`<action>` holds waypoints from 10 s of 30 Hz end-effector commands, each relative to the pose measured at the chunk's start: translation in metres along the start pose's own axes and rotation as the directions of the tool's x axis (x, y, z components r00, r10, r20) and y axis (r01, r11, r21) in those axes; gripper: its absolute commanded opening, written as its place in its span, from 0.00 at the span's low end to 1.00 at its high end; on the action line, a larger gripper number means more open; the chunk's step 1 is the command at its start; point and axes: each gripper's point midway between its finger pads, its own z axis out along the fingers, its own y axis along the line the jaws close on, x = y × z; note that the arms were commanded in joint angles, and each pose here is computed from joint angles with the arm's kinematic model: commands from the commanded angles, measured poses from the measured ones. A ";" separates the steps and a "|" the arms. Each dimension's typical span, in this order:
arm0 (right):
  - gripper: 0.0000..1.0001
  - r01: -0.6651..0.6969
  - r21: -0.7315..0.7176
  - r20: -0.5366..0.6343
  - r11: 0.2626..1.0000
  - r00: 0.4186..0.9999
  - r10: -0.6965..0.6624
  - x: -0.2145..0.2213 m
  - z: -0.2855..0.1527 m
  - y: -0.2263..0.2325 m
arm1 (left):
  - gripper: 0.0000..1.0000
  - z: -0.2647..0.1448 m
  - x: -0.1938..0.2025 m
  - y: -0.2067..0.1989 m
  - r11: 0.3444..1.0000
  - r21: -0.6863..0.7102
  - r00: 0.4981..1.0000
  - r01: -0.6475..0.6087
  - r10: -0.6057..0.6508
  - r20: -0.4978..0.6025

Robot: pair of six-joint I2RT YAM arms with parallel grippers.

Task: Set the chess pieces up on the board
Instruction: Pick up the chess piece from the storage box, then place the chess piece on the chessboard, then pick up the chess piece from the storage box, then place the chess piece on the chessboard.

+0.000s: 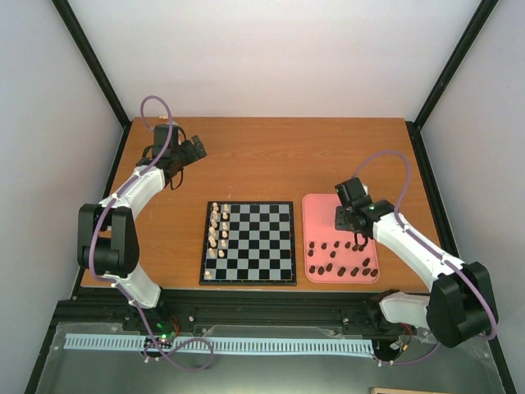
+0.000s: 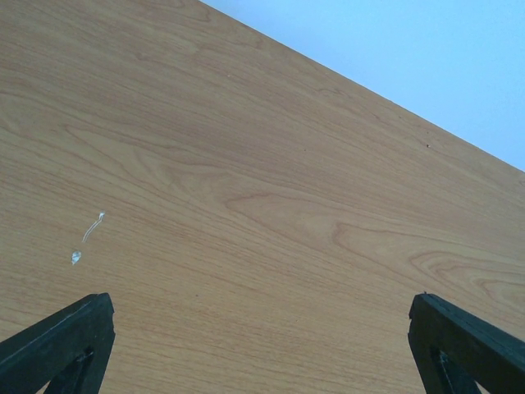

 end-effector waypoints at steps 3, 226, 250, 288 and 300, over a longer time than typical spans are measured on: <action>0.53 -0.011 -0.054 -0.016 0.998 1.000 0.010 -0.004 0.018 0.009 | 1.00 -0.001 -0.014 -0.009 1.000 0.023 1.000 -0.011 0.010 0.029; 0.37 -0.170 0.109 -0.069 0.979 0.982 0.178 0.004 0.067 -0.054 | 1.00 0.013 -0.007 -0.012 1.000 0.009 1.000 -0.028 0.028 0.001; 0.03 -0.050 -0.084 0.019 0.995 0.998 0.052 -0.028 0.018 0.008 | 1.00 0.011 -0.008 -0.011 1.000 0.004 1.000 -0.028 0.028 0.004; 0.03 0.711 -0.520 0.128 0.474 0.613 -0.779 0.162 -0.099 0.364 | 1.00 0.008 -0.008 -0.014 0.999 0.007 0.999 -0.036 0.036 0.009; 0.03 0.742 -0.468 0.120 0.480 0.592 -0.797 0.160 -0.083 0.368 | 1.00 0.007 -0.008 -0.015 0.999 0.007 0.999 -0.038 0.038 0.012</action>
